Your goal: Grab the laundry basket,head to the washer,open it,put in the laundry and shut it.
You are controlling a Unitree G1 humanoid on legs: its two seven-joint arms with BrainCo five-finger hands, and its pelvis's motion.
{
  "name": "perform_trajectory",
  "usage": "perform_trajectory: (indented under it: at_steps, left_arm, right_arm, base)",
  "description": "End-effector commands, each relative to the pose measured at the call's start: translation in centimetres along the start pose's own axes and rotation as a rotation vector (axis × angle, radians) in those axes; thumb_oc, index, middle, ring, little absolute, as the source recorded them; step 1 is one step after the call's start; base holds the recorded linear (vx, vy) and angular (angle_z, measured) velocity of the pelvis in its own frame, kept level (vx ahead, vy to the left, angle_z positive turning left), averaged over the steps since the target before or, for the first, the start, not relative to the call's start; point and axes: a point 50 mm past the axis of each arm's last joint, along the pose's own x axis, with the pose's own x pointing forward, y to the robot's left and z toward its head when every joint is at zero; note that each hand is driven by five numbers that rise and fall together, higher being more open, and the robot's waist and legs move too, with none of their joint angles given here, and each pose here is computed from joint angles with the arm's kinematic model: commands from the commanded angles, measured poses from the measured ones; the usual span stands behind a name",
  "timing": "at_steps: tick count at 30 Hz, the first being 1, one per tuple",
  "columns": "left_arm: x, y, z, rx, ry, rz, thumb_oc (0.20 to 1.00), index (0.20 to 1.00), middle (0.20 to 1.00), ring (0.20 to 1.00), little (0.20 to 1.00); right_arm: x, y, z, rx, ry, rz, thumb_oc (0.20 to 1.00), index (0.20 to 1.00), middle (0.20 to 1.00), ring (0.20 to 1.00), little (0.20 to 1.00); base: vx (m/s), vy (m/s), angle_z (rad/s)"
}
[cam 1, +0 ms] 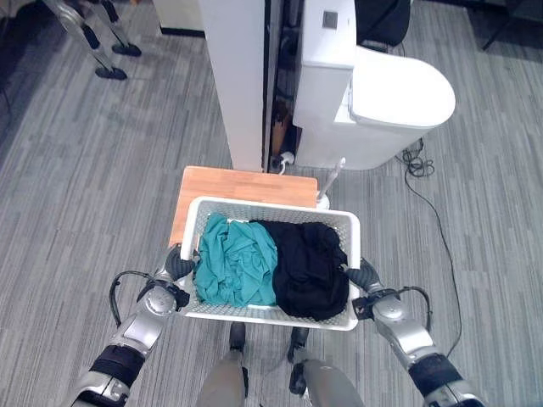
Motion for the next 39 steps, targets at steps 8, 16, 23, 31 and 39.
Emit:
perform_trajectory:
  at_steps: [8, 16, 23, 31, 39]
  left_arm:
    - [-0.5, -2.4, 3.0, 0.042, -0.187, -0.167, 0.2, 0.2, 0.2, 0.2, 0.2]
    - [0.6, -4.0, 5.5, -0.035, -0.233, -0.199, 0.2, 0.2, 0.2, 0.2, 0.2]
    - [1.5, -1.5, 5.4, 0.031, -0.228, -0.139, 0.2, 0.2, 0.2, 0.2, 0.2]
    - [0.5, 1.5, 0.7, -0.024, -0.079, -0.036, 0.2, 0.2, 0.2, 0.2, 0.2]
    - [-0.4, 1.6, -1.9, -0.052, 0.014, -0.016, 0.2, 0.2, 0.2, 0.2, 0.2]
  right_arm:
    - [-1.8, -4.5, 1.1, 0.0, -0.131, -0.109, 0.2, 0.2, 0.2, 0.2, 0.2]
    - [-2.5, -7.0, 0.5, -0.037, -0.101, -0.198, 0.2, 0.2, 0.2, 0.2, 0.2]
    - [-2.8, -7.5, -0.1, -0.085, -0.083, -0.189, 0.2, 0.2, 0.2, 0.2, 0.2]
    - [-1.1, -6.0, 0.1, -0.152, -0.048, -0.086, 0.2, 0.2, 0.2, 0.2, 0.2]
    - [-1.4, -6.4, 0.8, -0.215, -0.079, -0.056, 0.2, 0.2, 0.2, 0.2, 0.2]
  base:
    - [0.03, 0.078, -0.14]
    - [-0.15, 0.167, -0.35]
    - [-0.18, 0.017, -0.91]
    - [-0.27, -0.23, -1.41]
    - [-0.19, -0.453, -1.32]
